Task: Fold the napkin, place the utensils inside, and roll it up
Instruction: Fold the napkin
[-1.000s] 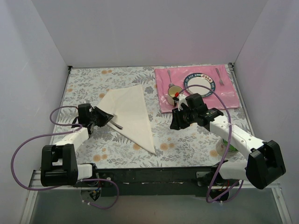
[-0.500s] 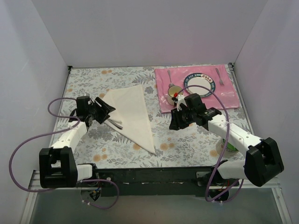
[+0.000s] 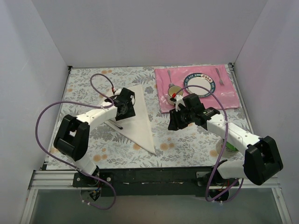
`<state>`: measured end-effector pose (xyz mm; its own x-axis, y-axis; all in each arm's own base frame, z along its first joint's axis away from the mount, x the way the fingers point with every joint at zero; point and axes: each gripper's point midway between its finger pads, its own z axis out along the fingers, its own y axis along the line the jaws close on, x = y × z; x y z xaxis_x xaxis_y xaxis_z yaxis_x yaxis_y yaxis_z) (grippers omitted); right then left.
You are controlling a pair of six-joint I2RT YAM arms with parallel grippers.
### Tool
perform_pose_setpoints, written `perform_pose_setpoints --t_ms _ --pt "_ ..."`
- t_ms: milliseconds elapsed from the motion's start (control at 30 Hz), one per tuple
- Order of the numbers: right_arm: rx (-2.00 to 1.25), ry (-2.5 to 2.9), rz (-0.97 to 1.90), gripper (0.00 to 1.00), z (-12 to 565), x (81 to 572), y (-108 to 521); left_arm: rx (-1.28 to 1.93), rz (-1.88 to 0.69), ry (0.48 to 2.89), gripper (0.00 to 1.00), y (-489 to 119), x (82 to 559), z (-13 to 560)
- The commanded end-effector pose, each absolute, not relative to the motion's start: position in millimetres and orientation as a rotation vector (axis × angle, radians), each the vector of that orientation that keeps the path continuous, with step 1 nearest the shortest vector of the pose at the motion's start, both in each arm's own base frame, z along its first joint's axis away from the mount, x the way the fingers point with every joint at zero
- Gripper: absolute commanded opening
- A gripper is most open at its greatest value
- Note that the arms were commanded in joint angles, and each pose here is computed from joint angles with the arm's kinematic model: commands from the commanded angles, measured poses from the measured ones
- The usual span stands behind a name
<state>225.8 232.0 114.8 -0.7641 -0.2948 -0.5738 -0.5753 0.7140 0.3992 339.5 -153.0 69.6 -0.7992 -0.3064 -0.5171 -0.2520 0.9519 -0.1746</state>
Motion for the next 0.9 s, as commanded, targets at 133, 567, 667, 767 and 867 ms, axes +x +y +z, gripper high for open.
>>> perform_pose_setpoints --t_ms 133,567,667,767,867 --pt "-0.683 2.378 0.817 0.43 132 228 238 -0.357 0.334 2.478 0.54 -124 337 67" --pt "-0.692 2.373 0.818 0.43 135 228 237 -0.353 0.4 2.495 0.5 -123 341 46" --pt "-0.691 2.369 0.804 0.43 136 228 236 -0.358 0.456 2.496 0.38 -117 339 43" --pt "-0.691 2.371 0.803 0.43 135 227 235 -0.364 0.427 2.477 0.3 -117 341 50" --pt "-0.689 2.371 0.813 0.43 134 226 236 -0.36 0.428 2.469 0.16 -116 339 56"
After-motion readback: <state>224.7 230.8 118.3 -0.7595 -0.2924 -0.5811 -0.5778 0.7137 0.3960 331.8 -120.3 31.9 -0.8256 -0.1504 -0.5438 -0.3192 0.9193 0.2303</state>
